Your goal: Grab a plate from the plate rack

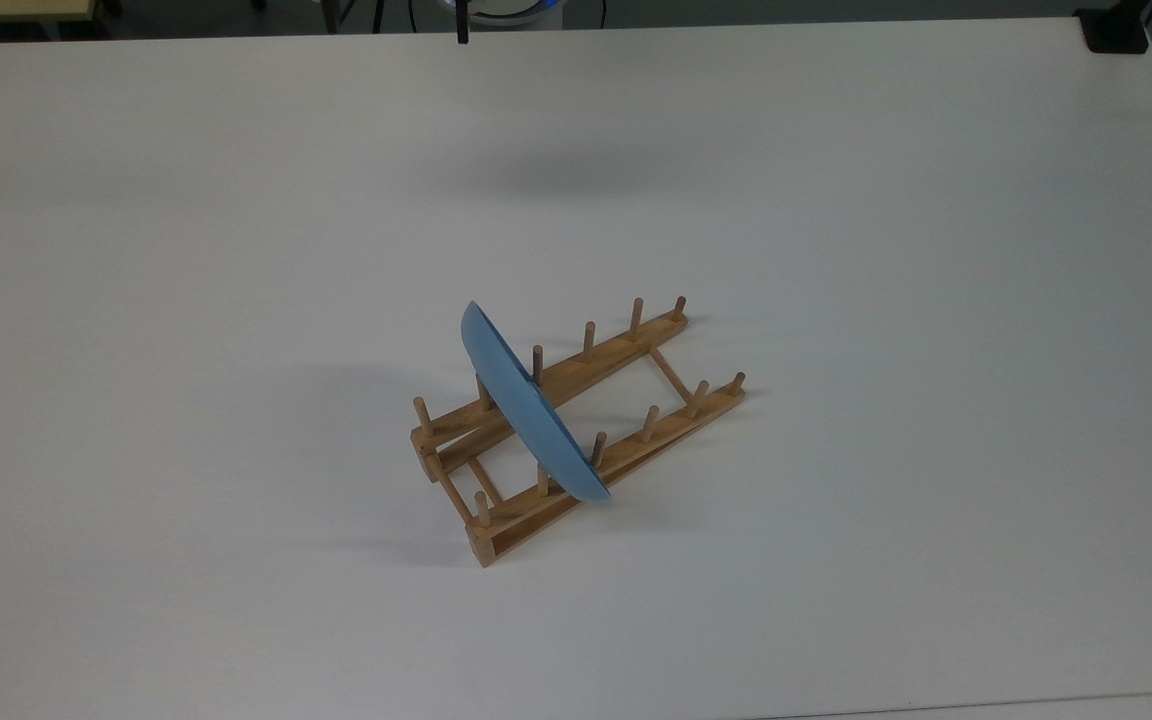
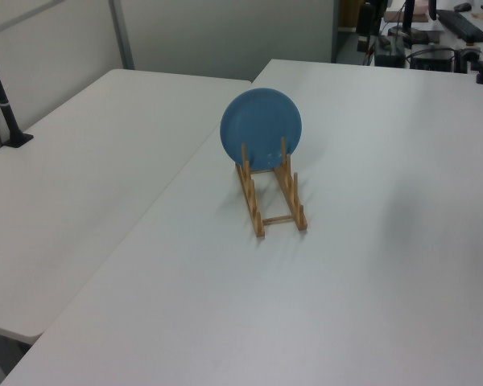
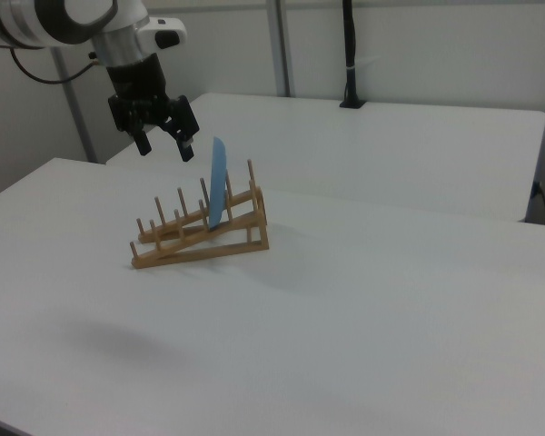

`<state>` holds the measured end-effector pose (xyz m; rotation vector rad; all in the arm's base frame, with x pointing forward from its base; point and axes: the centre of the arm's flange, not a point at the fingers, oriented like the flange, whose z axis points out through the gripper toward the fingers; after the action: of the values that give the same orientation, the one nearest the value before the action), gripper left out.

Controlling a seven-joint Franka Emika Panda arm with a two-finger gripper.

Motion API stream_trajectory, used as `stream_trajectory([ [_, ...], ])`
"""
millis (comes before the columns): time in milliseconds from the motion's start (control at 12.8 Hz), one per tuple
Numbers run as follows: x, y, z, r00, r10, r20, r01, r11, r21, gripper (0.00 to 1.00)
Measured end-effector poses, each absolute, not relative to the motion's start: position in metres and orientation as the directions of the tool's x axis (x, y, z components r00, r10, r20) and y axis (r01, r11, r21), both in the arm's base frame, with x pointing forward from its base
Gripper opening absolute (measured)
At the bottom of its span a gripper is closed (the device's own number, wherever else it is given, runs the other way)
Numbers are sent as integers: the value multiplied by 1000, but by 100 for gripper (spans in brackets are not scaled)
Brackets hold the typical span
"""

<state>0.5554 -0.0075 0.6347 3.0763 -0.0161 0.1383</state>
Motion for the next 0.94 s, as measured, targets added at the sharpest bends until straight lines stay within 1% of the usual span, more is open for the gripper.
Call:
stream_trajectory([
  [938,557,-4,630,997,-1,82,-6,-998,62,100],
])
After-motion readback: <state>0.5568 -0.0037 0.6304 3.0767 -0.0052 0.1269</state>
